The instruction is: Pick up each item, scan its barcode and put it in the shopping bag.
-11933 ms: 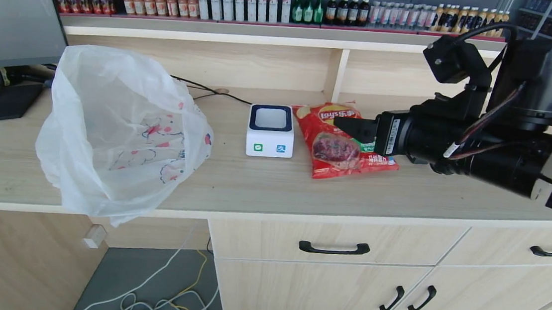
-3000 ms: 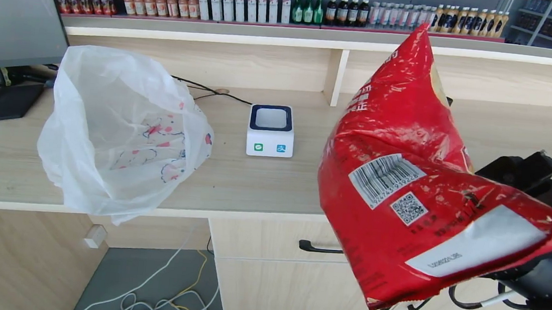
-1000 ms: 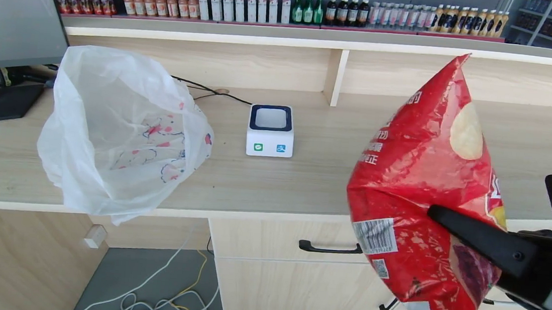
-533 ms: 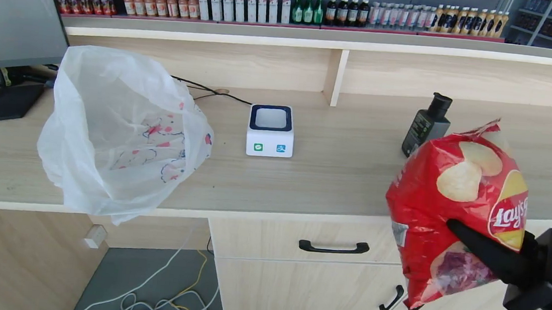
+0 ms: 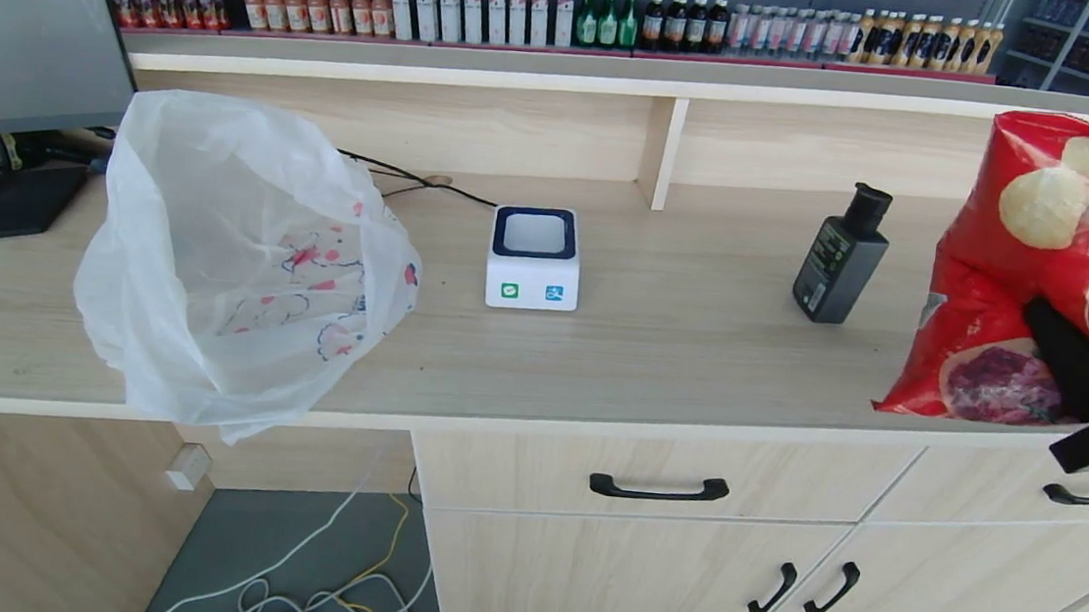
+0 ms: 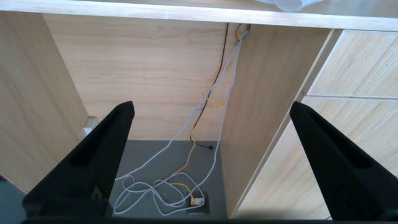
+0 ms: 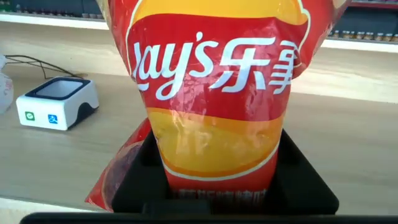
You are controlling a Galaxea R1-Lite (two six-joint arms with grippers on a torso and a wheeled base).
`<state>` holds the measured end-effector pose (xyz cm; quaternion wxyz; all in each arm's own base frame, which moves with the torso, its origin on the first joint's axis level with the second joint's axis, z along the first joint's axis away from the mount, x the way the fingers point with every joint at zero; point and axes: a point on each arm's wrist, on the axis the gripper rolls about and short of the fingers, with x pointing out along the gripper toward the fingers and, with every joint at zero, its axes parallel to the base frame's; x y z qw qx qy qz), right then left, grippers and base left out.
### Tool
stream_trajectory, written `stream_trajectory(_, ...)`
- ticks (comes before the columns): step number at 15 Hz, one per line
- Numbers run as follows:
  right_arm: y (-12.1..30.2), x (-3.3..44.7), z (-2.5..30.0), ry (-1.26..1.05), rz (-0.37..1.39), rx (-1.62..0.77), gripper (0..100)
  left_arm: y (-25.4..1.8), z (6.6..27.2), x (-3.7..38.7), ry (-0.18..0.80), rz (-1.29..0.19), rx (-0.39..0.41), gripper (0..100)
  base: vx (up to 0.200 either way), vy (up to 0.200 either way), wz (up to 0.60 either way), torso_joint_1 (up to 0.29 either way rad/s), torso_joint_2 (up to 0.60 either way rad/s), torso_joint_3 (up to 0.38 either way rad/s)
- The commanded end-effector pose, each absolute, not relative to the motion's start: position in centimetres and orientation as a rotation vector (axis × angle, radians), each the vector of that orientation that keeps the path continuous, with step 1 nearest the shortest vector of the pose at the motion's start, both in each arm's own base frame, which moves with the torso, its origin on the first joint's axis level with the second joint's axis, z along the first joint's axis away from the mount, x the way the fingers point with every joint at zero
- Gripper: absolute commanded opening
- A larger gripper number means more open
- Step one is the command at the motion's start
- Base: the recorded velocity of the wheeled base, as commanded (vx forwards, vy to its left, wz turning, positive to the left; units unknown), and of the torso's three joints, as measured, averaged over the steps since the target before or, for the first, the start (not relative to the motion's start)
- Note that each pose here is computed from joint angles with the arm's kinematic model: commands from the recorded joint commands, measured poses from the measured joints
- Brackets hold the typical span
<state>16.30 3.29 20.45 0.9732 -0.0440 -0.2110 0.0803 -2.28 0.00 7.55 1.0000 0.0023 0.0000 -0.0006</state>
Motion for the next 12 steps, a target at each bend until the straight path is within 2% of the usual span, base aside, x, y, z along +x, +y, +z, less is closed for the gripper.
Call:
stream_trajectory(1,3.8,17.4,21.9,-0.481,0.160,-0.099,0,0.0,7.5,-2.3,0.000,-0.002,0.005,100,0.000,0.000,0.00,0.000,0.00,0.000)
stream_trajectory(6,6.2,17.7,22.5,-0.476,0.093,-0.013,0,0.0,7.5,-2.3,0.000,-0.002,0.005,100,0.000,0.000,0.00,0.000,0.00,0.000)
stream_trajectory(12,6.3,17.7,23.2,-0.506,0.088,-0.003,0,0.0,7.5,-2.3,0.000,0.000,0.002,100,0.000,0.200,0.00,0.007,0.00,0.002)
